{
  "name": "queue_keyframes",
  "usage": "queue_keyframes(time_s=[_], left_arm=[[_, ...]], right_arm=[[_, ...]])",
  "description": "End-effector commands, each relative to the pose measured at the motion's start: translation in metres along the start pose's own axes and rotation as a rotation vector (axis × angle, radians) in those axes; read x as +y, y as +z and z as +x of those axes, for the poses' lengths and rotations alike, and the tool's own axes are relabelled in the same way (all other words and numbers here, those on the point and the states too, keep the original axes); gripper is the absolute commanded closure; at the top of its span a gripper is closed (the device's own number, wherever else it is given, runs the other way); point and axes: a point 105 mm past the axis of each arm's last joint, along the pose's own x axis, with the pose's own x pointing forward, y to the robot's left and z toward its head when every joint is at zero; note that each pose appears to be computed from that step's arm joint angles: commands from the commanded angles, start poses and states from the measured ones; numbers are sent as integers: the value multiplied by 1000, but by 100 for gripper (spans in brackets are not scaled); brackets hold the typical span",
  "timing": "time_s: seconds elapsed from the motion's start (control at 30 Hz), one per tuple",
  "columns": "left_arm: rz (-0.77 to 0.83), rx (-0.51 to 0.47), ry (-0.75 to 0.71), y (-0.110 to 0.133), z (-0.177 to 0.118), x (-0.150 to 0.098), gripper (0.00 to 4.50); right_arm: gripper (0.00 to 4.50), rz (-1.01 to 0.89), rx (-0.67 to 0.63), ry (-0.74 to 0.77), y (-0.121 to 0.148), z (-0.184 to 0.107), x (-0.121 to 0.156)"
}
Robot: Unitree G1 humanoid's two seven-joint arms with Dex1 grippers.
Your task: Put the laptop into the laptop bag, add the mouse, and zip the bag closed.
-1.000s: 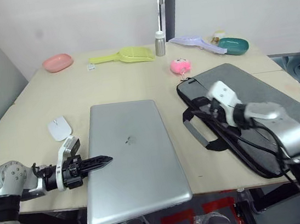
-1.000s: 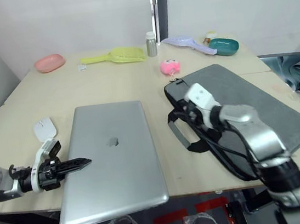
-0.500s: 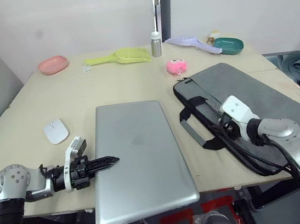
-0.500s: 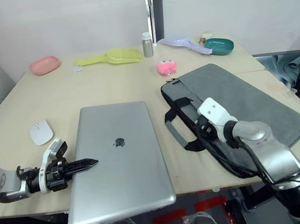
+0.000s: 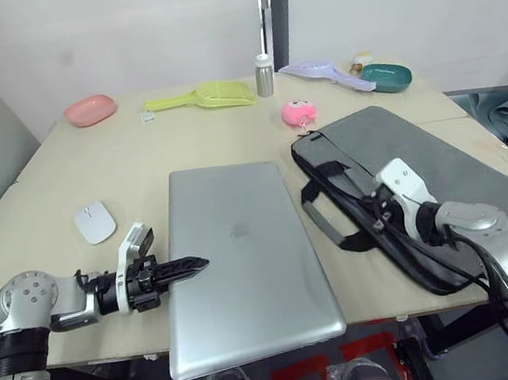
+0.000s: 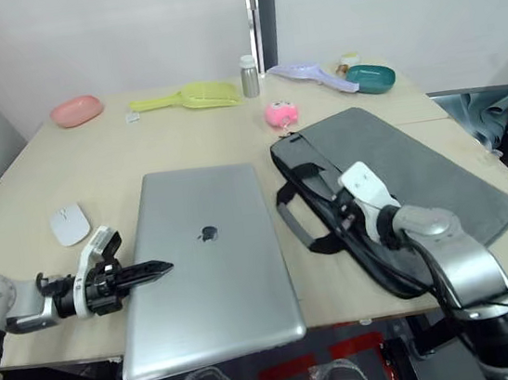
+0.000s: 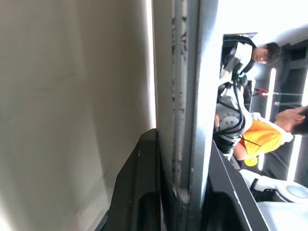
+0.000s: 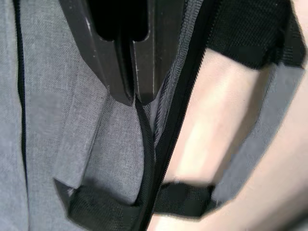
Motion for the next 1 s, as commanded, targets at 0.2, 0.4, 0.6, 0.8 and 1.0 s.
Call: queue_keyframes(time_s=[0.2, 0.4, 0.6, 0.8, 1.0], left_arm=[[14, 10, -240, 25, 22, -43, 418], [-20, 8, -248, 33, 33, -43, 418], [-17, -7, -250, 42, 54, -42, 418], [30, -11, -234, 53, 94, -45, 418], [68, -38, -240, 63, 140, -52, 418]], right_arm=[[449, 85, -115, 42, 47, -12, -5], [449, 130, -165, 29, 63, -13, -10], [449, 175, -196, 25, 69, -12, -12], [449, 200, -215, 49, 76, -9, -3], [449, 217, -226, 54, 82, -3, 3]])
